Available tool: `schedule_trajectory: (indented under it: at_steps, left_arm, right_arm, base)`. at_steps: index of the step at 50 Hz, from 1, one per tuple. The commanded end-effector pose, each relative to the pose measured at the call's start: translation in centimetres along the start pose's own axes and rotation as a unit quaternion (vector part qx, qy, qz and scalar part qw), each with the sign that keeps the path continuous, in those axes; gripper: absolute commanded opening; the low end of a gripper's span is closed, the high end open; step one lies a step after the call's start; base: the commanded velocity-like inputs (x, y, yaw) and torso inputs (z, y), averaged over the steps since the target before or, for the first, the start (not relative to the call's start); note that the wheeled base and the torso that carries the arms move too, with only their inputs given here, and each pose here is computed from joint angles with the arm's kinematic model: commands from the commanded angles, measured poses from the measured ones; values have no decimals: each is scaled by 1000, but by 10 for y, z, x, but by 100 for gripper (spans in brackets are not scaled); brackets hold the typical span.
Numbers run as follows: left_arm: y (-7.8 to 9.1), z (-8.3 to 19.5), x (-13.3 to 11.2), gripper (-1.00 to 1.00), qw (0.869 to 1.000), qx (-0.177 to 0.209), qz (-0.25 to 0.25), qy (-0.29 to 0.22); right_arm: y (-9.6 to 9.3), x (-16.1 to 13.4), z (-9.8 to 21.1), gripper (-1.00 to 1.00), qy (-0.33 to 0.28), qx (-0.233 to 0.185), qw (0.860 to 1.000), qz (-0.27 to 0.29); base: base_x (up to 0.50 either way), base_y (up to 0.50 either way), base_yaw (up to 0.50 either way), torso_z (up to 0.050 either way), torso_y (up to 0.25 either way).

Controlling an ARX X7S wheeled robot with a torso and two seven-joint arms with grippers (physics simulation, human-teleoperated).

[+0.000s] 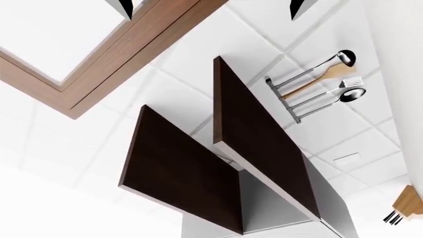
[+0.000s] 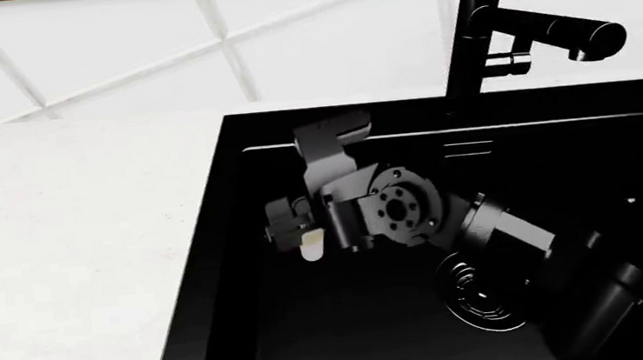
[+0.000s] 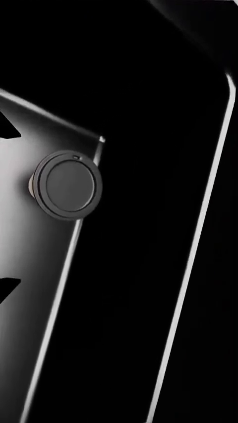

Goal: Pick the cup and bowl from the sink and place them on the counter for drying.

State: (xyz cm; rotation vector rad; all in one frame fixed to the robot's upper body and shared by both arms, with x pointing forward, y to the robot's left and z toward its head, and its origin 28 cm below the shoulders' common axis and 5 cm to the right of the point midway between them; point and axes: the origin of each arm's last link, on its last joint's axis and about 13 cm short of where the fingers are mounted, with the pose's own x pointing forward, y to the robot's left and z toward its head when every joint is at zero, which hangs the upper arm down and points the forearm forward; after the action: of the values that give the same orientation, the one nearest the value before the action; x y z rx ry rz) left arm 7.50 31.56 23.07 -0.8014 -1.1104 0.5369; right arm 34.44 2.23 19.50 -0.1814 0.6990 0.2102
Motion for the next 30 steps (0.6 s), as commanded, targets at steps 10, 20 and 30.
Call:
schedule_trajectory:
  at_steps: [10, 20, 30]
  left_arm:
    - [0, 0, 0, 100, 1000, 0, 0, 0]
    - [-1, 0, 0, 100, 1000, 0, -2, 1]
    - [-1, 0, 0, 100, 1000, -1, -1, 0]
  right_arm:
    - [6, 39, -25, 100, 4, 0, 1000, 0]
    - [6, 45, -36, 100, 4, -8, 1000, -1]
    - [6, 49, -41, 100, -9, -16, 1000, -3]
  base:
    - [0, 0, 0, 0, 0]
    - [0, 0, 0, 0, 0]
    - [0, 0, 0, 0, 0]
